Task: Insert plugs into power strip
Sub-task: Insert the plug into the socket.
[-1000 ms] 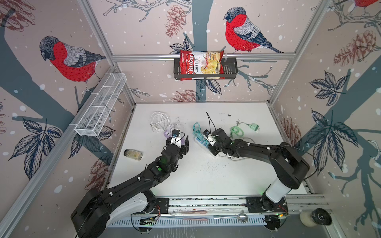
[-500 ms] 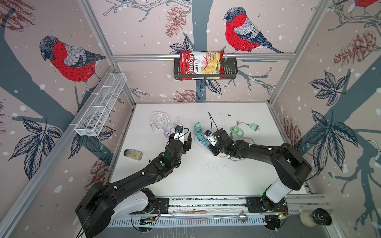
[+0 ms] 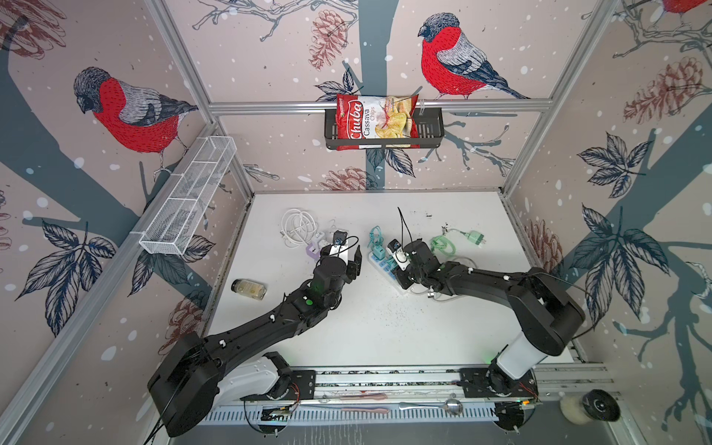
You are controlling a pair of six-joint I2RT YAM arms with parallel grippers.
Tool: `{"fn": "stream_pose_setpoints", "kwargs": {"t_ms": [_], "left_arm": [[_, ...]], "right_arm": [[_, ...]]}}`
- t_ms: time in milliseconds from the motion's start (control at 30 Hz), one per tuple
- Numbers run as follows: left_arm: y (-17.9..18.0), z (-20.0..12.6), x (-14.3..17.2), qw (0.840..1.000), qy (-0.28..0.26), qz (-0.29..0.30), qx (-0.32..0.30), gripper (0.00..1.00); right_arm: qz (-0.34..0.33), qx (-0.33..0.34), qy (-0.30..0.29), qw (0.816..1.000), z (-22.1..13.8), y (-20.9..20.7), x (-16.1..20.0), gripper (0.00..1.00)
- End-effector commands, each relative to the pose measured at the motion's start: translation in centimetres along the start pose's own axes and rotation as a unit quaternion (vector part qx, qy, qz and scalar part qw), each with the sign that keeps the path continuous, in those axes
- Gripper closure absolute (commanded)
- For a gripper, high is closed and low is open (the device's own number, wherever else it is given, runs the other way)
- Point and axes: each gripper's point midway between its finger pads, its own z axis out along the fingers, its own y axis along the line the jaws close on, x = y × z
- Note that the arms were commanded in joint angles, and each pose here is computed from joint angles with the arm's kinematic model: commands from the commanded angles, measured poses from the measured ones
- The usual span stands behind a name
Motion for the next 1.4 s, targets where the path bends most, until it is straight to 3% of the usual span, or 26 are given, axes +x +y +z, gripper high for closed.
{"fn": "stream_pose_setpoints", "kwargs": {"t_ms": [0, 267, 533, 800, 1033, 1200, 1367], "left_arm": [[0.3, 0.0, -1.0, 1.000, -0.015, -0.004, -0.009, 0.22], [0.6, 0.1, -0.7, 1.000, -0.015, 0.003, -0.018, 0.19], [0.8, -0.1, -0.1, 1.000, -0.013, -0.004, -0.018, 0.18], [0.9, -0.4, 0.3, 1.000, -0.009, -0.006, -0.016, 0.18], [0.7, 0.0, -0.6, 1.000, -0.016, -0.002, -0.017, 0.15], [-0.5, 0.9, -2.5, 1.000, -0.021, -0.001, -0.004, 0.10], [-1.8, 2.5, -3.4, 1.000, -0.012, 0.001, 0.002, 0.06]], "right_arm": [[-0.004, 0.009, 0.173, 0.985, 0.0, -0.1, 8.9, 0.82], [0.002, 0.002, 0.161, 0.987, -0.2, 0.1, 7.8, 0.71], [0.000, -0.001, 0.098, 0.995, -1.3, -0.3, 4.0, 0.53], [0.004, 0.007, 0.066, 0.998, -2.2, -1.3, 1.8, 0.48], [0.073, 0.036, -0.014, 0.997, -6.6, -5.5, -0.9, 0.47], [0.177, 0.073, -0.087, 0.978, -10.6, -10.6, -2.5, 0.44], [0.306, 0.151, -0.117, 0.933, -13.7, -18.2, -0.6, 0.39]]}}
